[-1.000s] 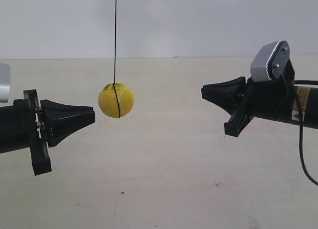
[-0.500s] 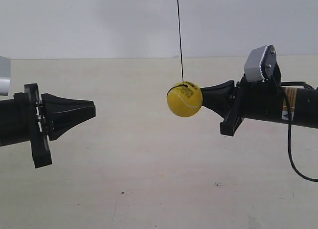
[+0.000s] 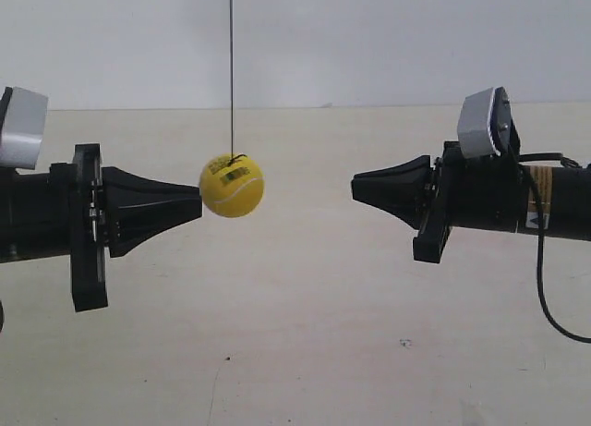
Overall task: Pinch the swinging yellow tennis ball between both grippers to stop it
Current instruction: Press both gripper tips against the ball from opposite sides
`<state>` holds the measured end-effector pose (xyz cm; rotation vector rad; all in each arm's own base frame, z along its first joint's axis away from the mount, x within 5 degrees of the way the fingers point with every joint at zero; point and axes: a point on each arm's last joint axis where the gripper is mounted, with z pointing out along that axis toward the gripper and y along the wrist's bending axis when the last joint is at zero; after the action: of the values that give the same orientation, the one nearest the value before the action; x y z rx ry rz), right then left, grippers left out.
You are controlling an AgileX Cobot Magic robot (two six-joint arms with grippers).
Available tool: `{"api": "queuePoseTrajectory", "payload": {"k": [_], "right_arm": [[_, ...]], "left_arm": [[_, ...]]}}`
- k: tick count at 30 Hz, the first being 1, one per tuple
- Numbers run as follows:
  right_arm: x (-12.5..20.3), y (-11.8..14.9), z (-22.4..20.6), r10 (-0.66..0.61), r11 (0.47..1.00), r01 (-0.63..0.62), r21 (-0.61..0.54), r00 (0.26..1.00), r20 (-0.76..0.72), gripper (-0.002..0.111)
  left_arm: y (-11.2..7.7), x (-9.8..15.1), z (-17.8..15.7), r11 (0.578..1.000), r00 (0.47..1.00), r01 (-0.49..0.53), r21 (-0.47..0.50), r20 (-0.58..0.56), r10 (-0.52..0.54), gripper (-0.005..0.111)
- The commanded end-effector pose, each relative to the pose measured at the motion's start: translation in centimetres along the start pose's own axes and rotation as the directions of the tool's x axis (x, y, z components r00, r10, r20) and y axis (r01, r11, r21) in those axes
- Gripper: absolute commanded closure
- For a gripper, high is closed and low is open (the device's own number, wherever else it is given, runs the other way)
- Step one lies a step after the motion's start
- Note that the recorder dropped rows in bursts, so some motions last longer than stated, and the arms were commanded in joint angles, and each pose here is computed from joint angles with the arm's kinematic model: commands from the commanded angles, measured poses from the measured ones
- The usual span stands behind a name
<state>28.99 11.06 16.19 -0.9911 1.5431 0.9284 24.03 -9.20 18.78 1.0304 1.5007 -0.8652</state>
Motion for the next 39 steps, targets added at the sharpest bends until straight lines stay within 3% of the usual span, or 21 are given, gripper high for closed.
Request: {"api": "queuePoseTrajectory", "payload": {"k": [1, 12, 18, 39], "right_arm": [[-0.3, 0.1, 0.0, -0.003, 1.000, 0.003, -0.015, 1.000, 0.018, 0.108], [-0.9, 1.0, 1.5, -0.033, 0.997, 0.034, -0.073, 0.999, 0.024, 0.108], [-0.6, 1.7, 3.2, -0.067, 0.995, 0.063, -0.076, 0.996, -0.056, 0.108], [-1.6, 1.1, 3.4, -0.101, 0.993, 0.100, -0.057, 0.995, -0.015, 0.108]], "left_arm": [[0.3, -0.6, 0.3, 1.000, 1.000, 0.010, 0.010, 0.019, -0.010, 0.102], [0.4, -0.5, 0.3, 1.000, 1.000, 0.020, 0.011, 0.016, -0.020, 0.102], [0.7, 0.6, 0.7, 0.999, 0.999, 0.046, 0.017, -0.001, -0.046, 0.102], [2.1, 1.4, 1.4, 0.998, 0.999, 0.049, 0.030, -0.013, -0.048, 0.102]]}}
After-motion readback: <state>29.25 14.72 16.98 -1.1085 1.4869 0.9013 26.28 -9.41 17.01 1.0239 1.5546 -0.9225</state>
